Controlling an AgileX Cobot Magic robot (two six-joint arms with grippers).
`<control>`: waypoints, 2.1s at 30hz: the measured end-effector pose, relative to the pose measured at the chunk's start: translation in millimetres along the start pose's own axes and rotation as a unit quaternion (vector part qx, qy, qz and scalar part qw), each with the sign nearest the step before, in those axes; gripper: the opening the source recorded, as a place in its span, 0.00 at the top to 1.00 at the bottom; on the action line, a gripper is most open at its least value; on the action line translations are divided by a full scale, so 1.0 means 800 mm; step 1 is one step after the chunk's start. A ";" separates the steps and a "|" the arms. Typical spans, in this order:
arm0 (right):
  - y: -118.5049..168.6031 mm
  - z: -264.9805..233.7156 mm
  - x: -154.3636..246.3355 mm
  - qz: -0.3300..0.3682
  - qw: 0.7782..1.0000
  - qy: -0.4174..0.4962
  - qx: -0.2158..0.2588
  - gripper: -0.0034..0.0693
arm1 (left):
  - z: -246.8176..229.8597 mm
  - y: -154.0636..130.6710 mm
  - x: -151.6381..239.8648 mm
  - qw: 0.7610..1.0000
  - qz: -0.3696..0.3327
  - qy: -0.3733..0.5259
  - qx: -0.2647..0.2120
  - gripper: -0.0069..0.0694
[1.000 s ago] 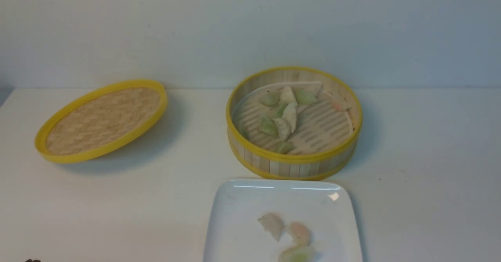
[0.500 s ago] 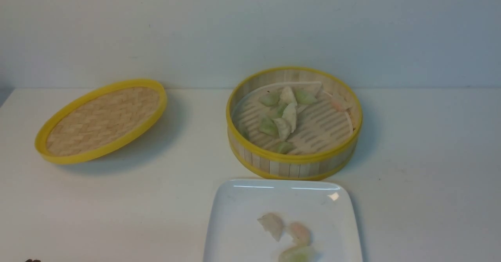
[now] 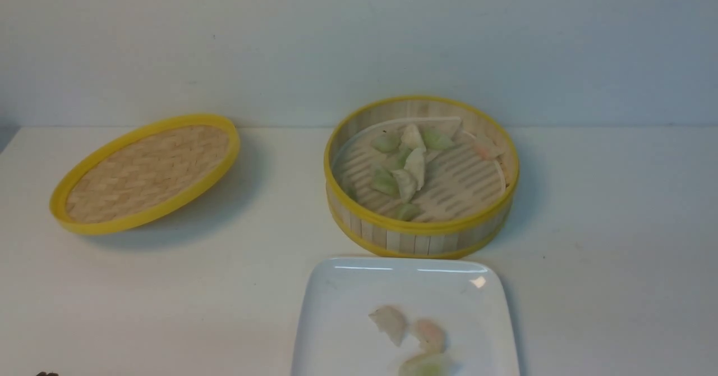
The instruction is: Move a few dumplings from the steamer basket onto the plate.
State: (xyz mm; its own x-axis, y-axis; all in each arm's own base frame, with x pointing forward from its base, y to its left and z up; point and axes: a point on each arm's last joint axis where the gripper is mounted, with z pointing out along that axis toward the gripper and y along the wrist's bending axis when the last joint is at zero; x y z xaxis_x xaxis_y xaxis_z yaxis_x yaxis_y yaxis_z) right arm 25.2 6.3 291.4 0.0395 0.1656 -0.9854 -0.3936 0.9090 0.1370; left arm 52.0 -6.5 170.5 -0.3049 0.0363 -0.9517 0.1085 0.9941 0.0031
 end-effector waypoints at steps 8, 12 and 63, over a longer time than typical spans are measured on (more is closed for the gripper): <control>-0.038 0.015 0.124 -0.002 0.972 0.135 0.193 0.95 | 0.000 0.000 0.000 1.000 0.000 0.000 0.000 0.92; -0.044 0.014 0.137 -0.004 0.966 0.136 0.222 0.95 | 0.000 0.000 0.000 1.000 0.000 0.000 0.000 0.92; -0.045 0.014 0.136 -0.018 0.965 0.130 0.226 0.95 | 0.000 0.000 0.000 1.000 0.000 0.000 0.000 0.92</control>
State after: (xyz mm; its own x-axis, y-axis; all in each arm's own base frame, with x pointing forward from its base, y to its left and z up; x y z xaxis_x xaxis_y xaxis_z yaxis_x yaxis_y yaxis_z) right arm 53.9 -3.7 180.6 -0.2090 0.0820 -0.9745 0.0464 0.9962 0.0739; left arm 52.0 -6.5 170.5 -0.3049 0.0363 -0.9517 0.1085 0.9941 0.0031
